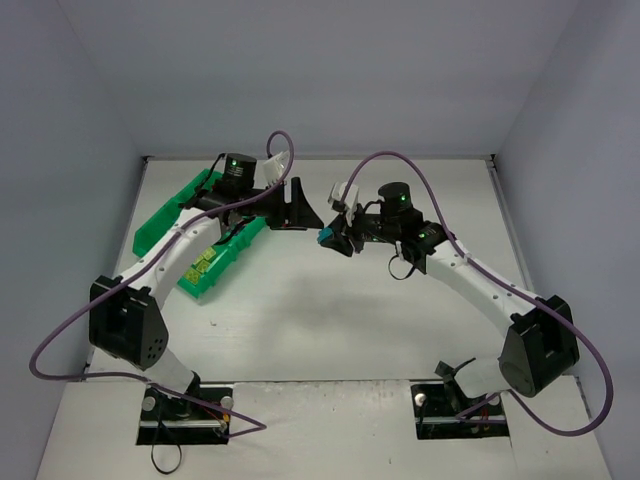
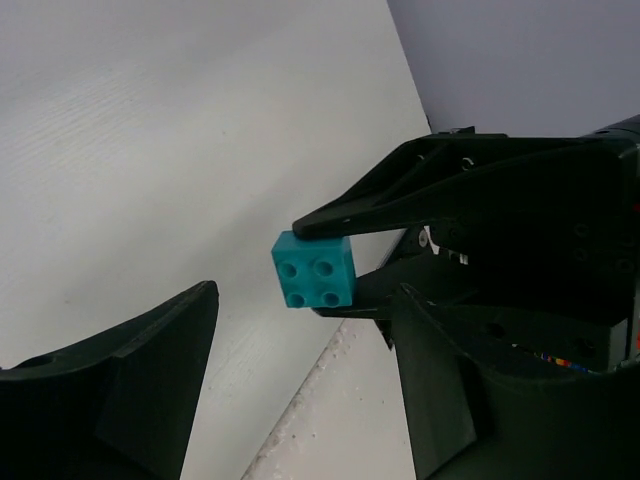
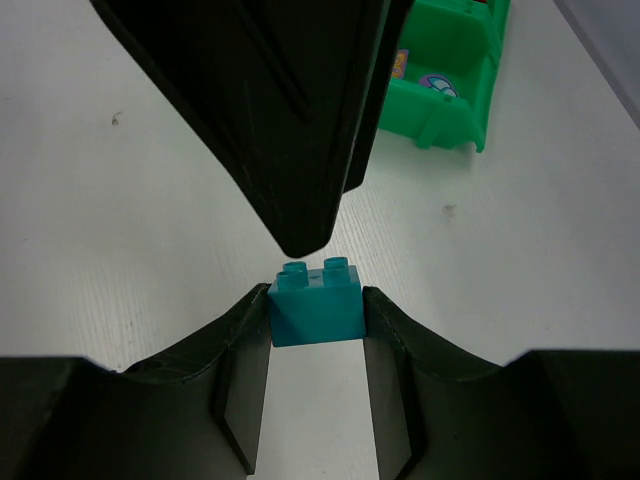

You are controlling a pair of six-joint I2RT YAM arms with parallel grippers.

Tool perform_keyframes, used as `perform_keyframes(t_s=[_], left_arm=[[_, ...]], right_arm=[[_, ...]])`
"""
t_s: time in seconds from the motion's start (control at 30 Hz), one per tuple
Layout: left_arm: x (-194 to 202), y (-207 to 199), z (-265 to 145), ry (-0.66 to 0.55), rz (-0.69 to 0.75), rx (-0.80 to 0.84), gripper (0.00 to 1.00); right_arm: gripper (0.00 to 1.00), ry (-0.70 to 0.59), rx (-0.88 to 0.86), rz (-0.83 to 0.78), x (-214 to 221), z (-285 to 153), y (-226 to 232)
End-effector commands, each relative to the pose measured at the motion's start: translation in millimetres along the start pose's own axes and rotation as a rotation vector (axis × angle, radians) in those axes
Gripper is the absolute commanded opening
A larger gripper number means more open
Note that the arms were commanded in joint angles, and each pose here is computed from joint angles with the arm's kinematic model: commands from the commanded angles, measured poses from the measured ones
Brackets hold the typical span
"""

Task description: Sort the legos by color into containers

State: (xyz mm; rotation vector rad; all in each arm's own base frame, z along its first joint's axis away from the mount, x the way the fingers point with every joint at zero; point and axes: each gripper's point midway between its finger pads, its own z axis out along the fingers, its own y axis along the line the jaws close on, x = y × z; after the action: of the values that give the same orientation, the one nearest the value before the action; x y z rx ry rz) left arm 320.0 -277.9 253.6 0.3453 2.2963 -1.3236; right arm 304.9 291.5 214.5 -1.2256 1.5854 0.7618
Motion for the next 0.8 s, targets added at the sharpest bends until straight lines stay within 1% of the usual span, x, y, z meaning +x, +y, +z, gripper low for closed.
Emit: perform_keyframes(t_s=[0.0, 0.17, 0.37, 0.57, 0.67, 0.7, 0.73, 0.77], left_arm=[[-16, -43, -8, -0.05, 0.082, 0.125, 0.63], [-11, -47, 2, -0.029, 0.069, 0.155, 0.63], [-7, -35, 17, -0.008, 0.027, 0.111, 0.63], [-5, -29, 29, 0.021, -0.01, 0.096, 0.6], [-3, -30, 32, 0.033, -0.016, 0.102, 0.53], [-2, -30, 33, 0.04, -0.019, 0.106, 0.49], [-1, -32, 33, 0.047, -0.021, 0.114, 0.37], [0, -31, 34, 0.048, -0.023, 0.113, 0.31]], right_arm=[[0.02, -0.092, -0.003, -0.08, -38, -2, -4], [0.02, -0.093, -0.006, -0.081, -39, -1, -2], [0.02, -0.095, -0.014, -0.084, -41, 1, 2], [0.02, -0.089, -0.008, -0.083, -38, 2, 2], [0.02, -0.087, -0.002, -0.086, -38, 2, 1], [0.02, -0.088, 0.004, -0.087, -39, 1, 0], [0.02, -0.084, 0.007, -0.088, -38, 2, -1], [0.02, -0.08, 0.011, -0.086, -36, 2, -1]])
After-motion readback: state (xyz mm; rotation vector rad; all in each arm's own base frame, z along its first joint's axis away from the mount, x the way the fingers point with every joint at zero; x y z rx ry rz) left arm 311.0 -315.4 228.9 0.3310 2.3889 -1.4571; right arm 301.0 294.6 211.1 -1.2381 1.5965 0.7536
